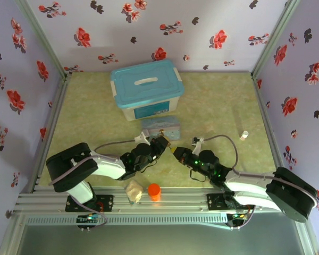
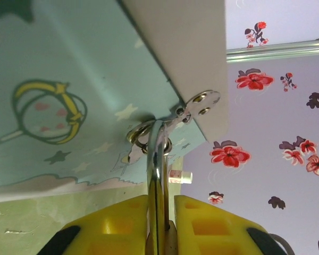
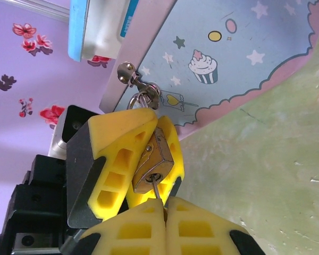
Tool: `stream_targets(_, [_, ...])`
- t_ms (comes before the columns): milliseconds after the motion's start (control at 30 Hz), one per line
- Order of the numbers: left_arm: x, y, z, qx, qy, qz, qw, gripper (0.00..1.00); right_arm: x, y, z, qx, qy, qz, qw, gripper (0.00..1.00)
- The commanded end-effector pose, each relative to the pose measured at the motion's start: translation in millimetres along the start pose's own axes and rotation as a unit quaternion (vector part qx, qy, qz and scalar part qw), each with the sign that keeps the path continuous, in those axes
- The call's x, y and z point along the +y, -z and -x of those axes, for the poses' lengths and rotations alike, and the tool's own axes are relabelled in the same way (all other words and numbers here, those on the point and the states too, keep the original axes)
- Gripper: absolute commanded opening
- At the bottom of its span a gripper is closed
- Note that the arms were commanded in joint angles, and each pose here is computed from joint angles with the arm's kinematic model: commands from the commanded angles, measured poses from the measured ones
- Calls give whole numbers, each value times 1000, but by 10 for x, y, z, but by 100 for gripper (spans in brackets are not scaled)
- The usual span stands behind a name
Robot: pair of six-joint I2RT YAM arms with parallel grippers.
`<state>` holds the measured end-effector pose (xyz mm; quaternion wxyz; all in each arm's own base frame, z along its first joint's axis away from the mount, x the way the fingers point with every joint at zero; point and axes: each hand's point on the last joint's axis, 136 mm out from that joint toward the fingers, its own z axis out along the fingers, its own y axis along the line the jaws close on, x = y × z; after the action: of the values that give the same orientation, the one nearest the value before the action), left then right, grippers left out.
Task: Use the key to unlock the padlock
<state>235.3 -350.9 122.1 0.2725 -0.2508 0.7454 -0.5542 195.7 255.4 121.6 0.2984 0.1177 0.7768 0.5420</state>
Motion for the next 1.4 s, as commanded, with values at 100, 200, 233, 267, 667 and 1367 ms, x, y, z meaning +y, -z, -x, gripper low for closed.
stream_targets(100, [-193, 20, -238, 48, 2, -22, 999, 0, 351, -51, 140, -18, 37, 33, 999, 0])
stream_targets(200, [-199, 13, -245, 49, 0, -22, 999, 0, 376, -86, 124, -18, 19, 48, 999, 0])
stream_targets(233, [-213, 9, -243, 48, 0, -26, 998, 0, 388, -104, 124, -17, 9, 53, 998, 0])
stream_targets(267, [-222, 4, -246, 49, 2, -29, 998, 0, 404, -110, 131, -22, -6, 66, 998, 0])
stream_targets(667, [-213, 52, -257, 53, 2, -40, 998, 0, 313, -155, 218, -33, -90, 102, 990, 0])
stream_targets(1367, [-294, 63, -341, 73, 8, -55, 996, 0, 405, -187, 249, -34, -31, 39, 998, 0])
